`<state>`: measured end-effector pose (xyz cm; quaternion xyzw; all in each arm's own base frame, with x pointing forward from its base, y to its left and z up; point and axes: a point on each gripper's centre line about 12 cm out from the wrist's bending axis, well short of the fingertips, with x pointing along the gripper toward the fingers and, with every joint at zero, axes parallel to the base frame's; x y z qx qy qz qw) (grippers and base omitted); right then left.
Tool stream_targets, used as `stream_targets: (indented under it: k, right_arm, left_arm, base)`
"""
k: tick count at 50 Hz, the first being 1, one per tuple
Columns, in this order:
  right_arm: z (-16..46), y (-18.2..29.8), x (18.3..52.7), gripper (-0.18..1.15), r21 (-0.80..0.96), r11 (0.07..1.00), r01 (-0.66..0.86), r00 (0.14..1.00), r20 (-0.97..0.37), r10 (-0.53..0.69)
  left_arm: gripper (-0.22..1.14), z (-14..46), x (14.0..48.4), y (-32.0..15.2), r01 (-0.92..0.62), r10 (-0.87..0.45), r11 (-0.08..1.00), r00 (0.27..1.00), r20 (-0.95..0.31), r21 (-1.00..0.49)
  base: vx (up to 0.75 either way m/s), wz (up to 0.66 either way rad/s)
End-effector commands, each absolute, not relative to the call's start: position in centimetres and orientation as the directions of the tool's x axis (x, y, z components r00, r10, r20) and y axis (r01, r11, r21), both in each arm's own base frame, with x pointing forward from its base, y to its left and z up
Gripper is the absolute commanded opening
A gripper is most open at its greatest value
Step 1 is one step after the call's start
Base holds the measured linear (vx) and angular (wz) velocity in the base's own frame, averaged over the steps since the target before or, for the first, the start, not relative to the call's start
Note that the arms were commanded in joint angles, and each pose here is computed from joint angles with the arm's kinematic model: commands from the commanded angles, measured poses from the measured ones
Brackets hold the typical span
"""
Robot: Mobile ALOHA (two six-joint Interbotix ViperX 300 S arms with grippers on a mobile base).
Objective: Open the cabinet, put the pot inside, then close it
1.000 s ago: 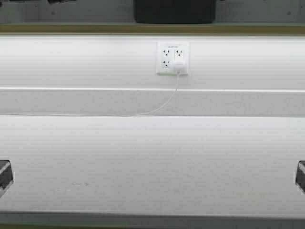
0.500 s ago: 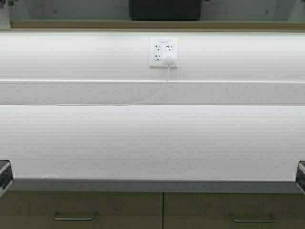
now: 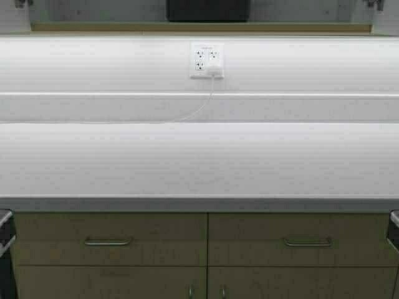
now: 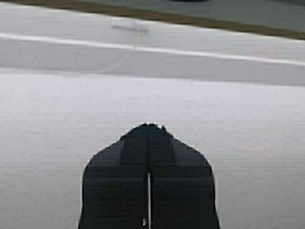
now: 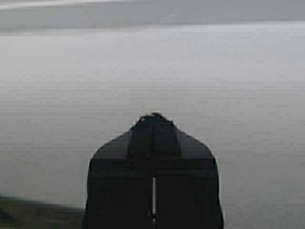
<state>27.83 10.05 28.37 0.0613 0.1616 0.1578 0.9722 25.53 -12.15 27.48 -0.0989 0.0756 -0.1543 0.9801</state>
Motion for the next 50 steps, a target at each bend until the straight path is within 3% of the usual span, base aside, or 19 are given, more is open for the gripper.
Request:
stream_targets:
  k: [1,13,26,37,50]
  right_arm:
    - [30.2,8.3,28.7,0.07,0.119,0.961,-0.250,0.930,-0.246,0.272]
    - [32.8,4.0,29.2,0.07,0.093,0.989,-0.117,0.972,-0.194,0.133]
    - [37.6,-3.9,29.5,0.07,0.077,0.986,0.145,0.985,-0.103,-0.137]
    - [42.6,-9.9,29.1,0.07,0.058,0.944,0.326,0.945,0.004,-0.327]
    - [46.7,-12.8,31.1,0.07,0.050,0.922,0.384,0.920,0.070,-0.386]
  left_arm:
    - [0.04,29.7,26.2,-11.1,0.263,-0.277,0.946,0.959,-0.055,-0.190]
    - [0.04,32.8,28.4,-6.1,0.134,-0.147,0.980,0.986,-0.079,-0.148]
    - [0.04,39.2,29.2,2.5,-0.095,0.093,0.984,0.995,-0.020,-0.151]
    - [0.04,44.5,28.1,10.5,-0.318,0.324,0.939,0.945,0.032,-0.132]
    - [0.04,48.9,27.9,16.6,-0.463,0.475,0.877,0.875,0.094,-0.125]
  base:
    - [-0.23,0.01]
    - [-0.24,0.05]
    - [-0.20,0.00]
    - [-0.14,-0.06]
    - [-0.07,-0.04]
